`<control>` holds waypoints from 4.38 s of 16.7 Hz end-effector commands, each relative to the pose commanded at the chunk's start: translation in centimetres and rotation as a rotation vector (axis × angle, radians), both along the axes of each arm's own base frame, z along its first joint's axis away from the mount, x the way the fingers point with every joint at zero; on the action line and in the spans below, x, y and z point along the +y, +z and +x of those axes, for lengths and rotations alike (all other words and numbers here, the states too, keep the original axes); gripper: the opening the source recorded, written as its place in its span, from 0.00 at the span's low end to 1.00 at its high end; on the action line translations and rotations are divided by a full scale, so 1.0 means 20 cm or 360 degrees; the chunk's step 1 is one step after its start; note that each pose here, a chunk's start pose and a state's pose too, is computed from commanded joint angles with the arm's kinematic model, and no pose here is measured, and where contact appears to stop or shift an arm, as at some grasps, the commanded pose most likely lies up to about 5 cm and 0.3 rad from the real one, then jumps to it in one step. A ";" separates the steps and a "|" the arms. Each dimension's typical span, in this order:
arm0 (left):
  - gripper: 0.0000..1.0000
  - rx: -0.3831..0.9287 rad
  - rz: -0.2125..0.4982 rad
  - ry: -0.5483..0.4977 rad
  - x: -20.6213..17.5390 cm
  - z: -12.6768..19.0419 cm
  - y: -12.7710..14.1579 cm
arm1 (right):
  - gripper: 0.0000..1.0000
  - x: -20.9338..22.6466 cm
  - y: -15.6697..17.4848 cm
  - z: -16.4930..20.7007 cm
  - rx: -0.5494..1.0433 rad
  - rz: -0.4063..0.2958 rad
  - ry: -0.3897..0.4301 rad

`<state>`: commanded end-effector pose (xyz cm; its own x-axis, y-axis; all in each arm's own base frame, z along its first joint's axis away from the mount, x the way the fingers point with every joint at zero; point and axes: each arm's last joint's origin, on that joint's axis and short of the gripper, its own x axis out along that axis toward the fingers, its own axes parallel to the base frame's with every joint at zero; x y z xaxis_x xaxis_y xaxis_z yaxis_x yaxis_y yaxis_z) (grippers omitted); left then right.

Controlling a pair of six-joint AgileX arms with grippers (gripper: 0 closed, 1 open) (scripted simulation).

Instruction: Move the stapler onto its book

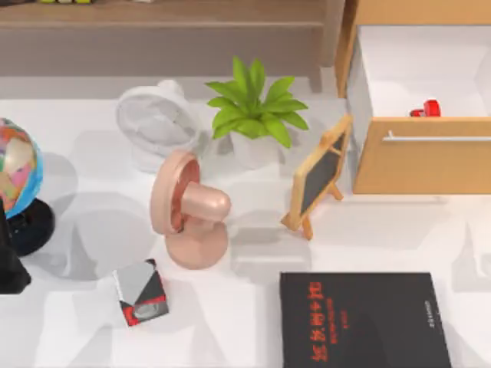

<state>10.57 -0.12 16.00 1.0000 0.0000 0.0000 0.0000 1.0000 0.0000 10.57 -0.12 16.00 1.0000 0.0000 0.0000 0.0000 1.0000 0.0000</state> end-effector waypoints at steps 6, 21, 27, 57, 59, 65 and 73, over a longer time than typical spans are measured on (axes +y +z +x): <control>1.00 0.0000 0.0000 0.0000 0.00 0.00 0.00 | 1.00 0.00 0.10 0.01 0.0115 0.0006 0.0010; 1.00 0.0000 0.0000 0.0000 0.00 0.00 0.00 | 1.00 0.18 0.73 1.22 0.1600 -0.0012 0.0092; 1.00 0.0000 0.0000 0.0000 0.00 0.00 0.00 | 1.00 0.31 0.34 1.73 0.2147 -0.0058 0.0098; 1.00 0.0000 0.0000 0.0000 0.00 0.00 0.00 | 1.00 0.36 -0.02 1.88 0.2345 -0.0073 0.0086; 1.00 0.0000 0.0000 0.0000 0.00 0.00 0.00 | 1.00 0.36 -0.07 1.89 0.2338 -0.0072 0.0087; 1.00 0.0000 0.0000 0.0000 0.00 0.00 0.00 | 1.00 0.36 -0.12 1.91 0.2341 -0.0070 0.0085; 1.00 0.0000 0.0000 0.0000 0.00 0.00 0.00 | 0.40 0.36 -0.12 1.91 0.2341 -0.0070 0.0085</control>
